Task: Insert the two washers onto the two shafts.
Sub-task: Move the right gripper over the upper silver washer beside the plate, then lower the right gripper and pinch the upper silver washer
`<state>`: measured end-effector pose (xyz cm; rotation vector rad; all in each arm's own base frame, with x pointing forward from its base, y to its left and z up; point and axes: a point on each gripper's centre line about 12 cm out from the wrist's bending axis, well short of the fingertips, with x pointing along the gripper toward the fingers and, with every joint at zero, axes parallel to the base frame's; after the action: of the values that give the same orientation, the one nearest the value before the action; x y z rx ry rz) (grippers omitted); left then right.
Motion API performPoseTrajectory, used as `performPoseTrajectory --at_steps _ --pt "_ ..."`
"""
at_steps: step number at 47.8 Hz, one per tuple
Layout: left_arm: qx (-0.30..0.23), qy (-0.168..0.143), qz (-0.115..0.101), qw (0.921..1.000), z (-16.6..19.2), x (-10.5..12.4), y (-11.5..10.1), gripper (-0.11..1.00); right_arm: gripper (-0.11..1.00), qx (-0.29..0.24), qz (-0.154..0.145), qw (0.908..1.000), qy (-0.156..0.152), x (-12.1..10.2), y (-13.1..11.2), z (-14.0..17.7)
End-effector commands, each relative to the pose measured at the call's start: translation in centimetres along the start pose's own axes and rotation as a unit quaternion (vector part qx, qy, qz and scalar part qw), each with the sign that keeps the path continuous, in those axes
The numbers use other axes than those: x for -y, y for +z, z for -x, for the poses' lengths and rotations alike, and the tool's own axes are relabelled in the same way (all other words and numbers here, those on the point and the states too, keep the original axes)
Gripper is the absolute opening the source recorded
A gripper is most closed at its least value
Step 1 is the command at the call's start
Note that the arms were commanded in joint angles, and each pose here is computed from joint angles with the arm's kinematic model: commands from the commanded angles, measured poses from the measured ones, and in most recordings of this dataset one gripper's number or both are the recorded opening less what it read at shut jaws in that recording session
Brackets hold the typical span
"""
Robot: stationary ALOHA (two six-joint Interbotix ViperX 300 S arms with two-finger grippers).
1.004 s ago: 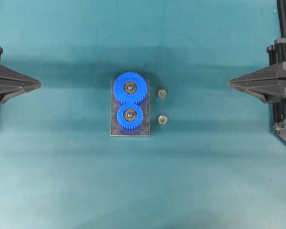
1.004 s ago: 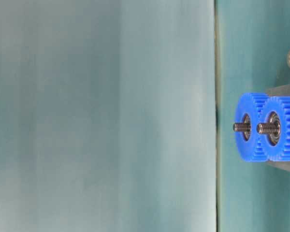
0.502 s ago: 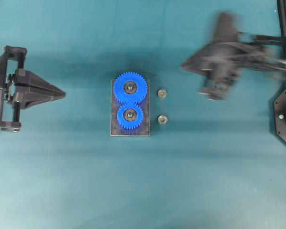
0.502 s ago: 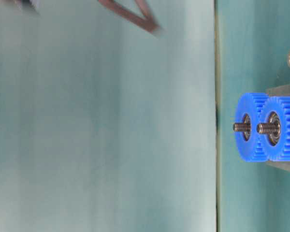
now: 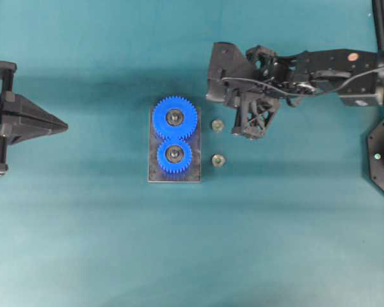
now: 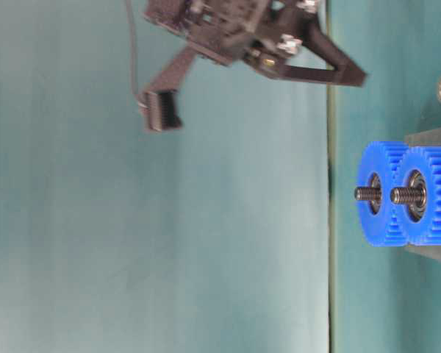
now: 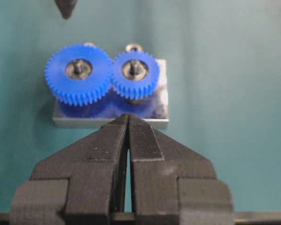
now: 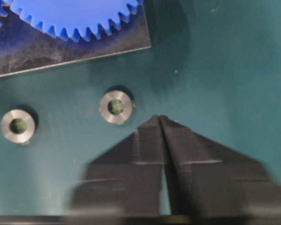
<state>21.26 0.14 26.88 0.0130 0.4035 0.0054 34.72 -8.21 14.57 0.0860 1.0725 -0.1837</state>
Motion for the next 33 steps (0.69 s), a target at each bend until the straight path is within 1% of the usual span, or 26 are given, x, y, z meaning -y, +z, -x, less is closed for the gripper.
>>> performPoseTrajectory --at_steps 1,2,9,11,12,14,21,33 --pt "0.006 0.002 -0.002 1.0000 0.1 -0.1 0.4 0.01 0.20 0.018 0.009 0.9998 0.002 -0.3 1.0 0.2" --pt "0.006 0.002 -0.002 1.0000 0.1 -0.1 0.4 0.01 0.25 0.016 0.011 0.9998 0.003 -0.5 1.0 0.0" --pt "0.004 0.002 -0.002 1.0000 0.1 -0.1 0.2 0.01 0.70 0.003 0.022 0.9997 0.008 -1.4 0.5 -1.3" --pt "0.005 0.003 -0.001 1.0000 0.1 -0.1 0.2 0.01 0.81 -0.001 0.024 0.9997 0.010 -1.5 0.4 -1.6" --pt "0.005 0.003 -0.001 1.0000 0.1 -0.1 0.2 0.01 0.84 -0.005 0.025 0.9996 0.011 -1.7 0.3 -1.8" --pt "0.005 0.003 -0.001 1.0000 0.1 -0.1 0.2 0.01 0.85 -0.009 0.026 0.9996 0.012 -1.8 0.2 -2.0" --pt "0.011 0.003 -0.001 0.9999 0.4 -0.1 0.4 0.01 0.78 -0.012 0.033 0.9993 0.016 -2.4 0.3 -2.5" --pt "0.015 0.003 -0.001 0.9999 0.6 -0.1 0.3 0.01 0.78 -0.021 0.034 0.9991 0.016 -2.6 0.5 -3.4"
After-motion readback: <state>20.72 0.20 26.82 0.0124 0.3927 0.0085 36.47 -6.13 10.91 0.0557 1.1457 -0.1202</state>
